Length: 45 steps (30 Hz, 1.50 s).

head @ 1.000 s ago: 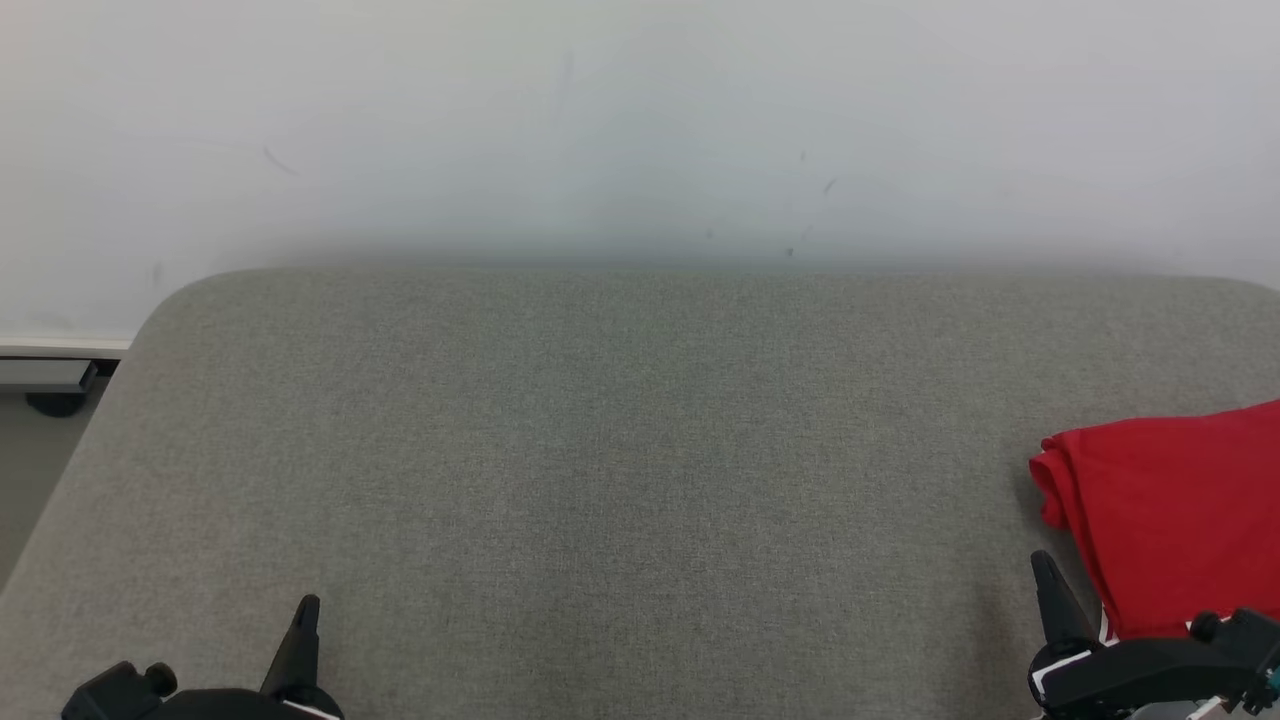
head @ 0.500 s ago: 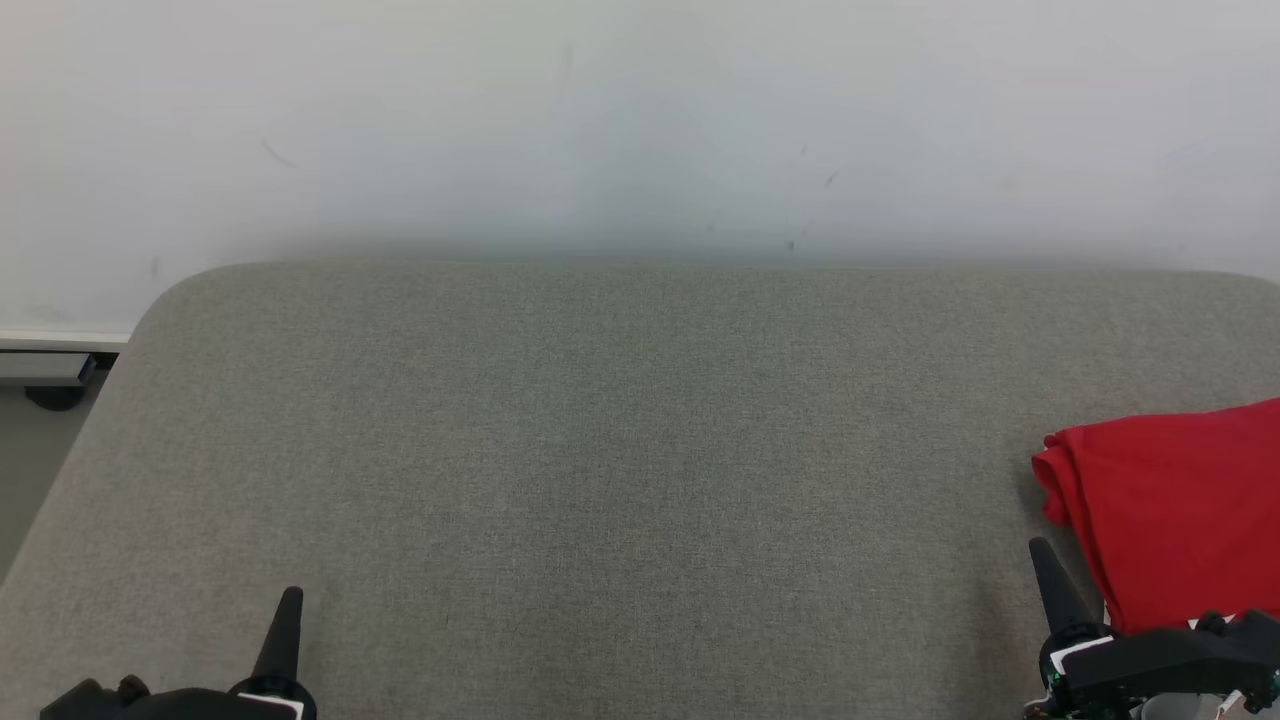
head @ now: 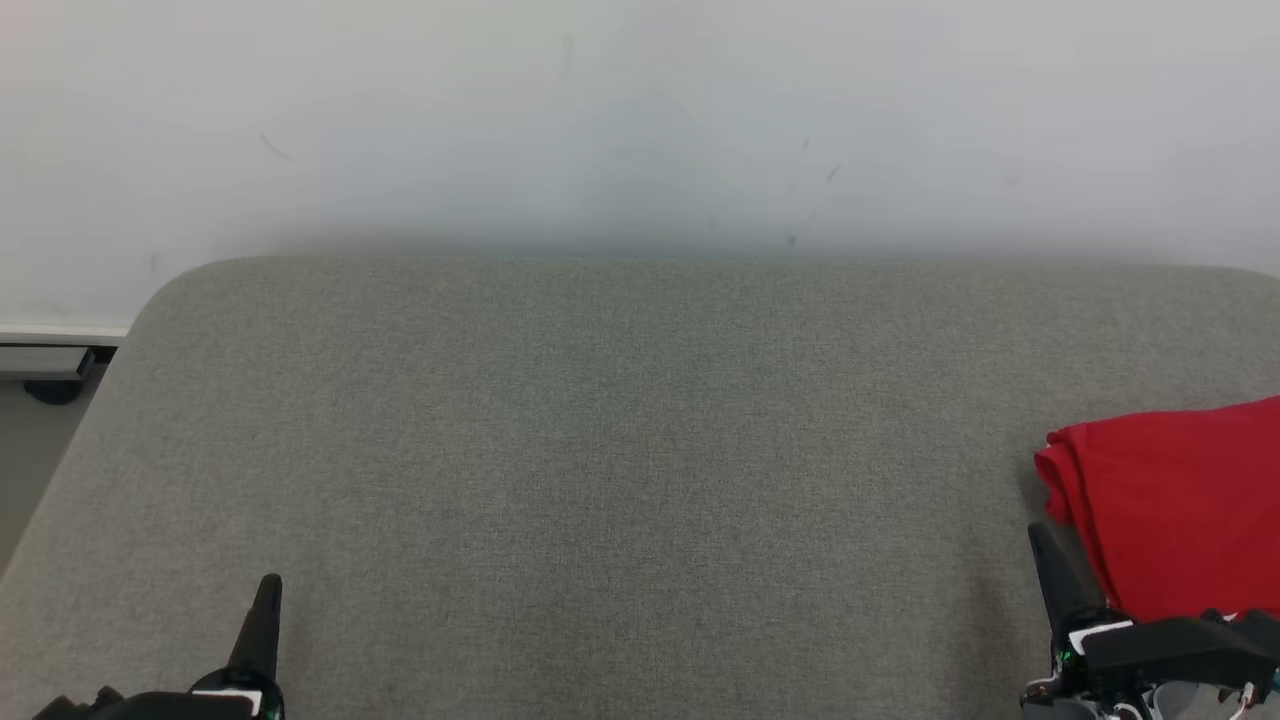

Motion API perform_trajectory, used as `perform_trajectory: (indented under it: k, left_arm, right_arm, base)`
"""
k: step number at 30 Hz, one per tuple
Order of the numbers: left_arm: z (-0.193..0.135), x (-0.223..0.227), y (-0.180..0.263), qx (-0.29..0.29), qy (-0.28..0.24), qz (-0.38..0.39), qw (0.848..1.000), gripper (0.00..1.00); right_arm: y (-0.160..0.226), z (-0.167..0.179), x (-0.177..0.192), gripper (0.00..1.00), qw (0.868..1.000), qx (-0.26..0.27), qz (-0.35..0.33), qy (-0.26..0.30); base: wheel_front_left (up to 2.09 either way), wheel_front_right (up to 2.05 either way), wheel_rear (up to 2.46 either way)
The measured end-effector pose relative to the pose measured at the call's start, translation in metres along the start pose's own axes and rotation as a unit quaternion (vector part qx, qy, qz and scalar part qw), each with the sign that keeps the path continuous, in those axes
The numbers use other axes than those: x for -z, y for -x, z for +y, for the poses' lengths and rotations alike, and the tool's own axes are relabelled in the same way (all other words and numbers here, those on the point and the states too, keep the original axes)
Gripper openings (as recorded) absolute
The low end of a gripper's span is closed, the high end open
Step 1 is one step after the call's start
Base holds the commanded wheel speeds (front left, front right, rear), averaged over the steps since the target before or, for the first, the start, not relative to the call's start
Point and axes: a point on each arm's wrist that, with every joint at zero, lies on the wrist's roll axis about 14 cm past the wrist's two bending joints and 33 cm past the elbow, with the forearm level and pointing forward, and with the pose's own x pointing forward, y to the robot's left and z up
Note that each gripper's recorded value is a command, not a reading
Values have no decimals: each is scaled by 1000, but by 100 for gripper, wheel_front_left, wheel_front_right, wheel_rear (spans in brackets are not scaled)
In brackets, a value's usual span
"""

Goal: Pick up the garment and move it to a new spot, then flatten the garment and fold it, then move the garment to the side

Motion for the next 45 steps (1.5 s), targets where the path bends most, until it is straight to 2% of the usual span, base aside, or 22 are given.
perform_trajectory:
  k: [12, 19, 45]
  left_arm:
    - [-3, -12, -1, 17, 82, -17, 996, 0]
    - [-10, -19, -3, 36, 142, -29, 989, 0]
    - [-10, -19, -3, 37, 146, -30, 988, 0]
  right_arm:
    - [-5, 7, -1, 0, 997, -19, 1, -71]
    - [-9, 14, -2, 0, 993, -33, 3, -115]
    - [-12, 19, -3, 0, 992, -40, 3, -123]
  base:
    - [0, 0, 0]
    - [0, 0, 0]
    - [0, 0, 0]
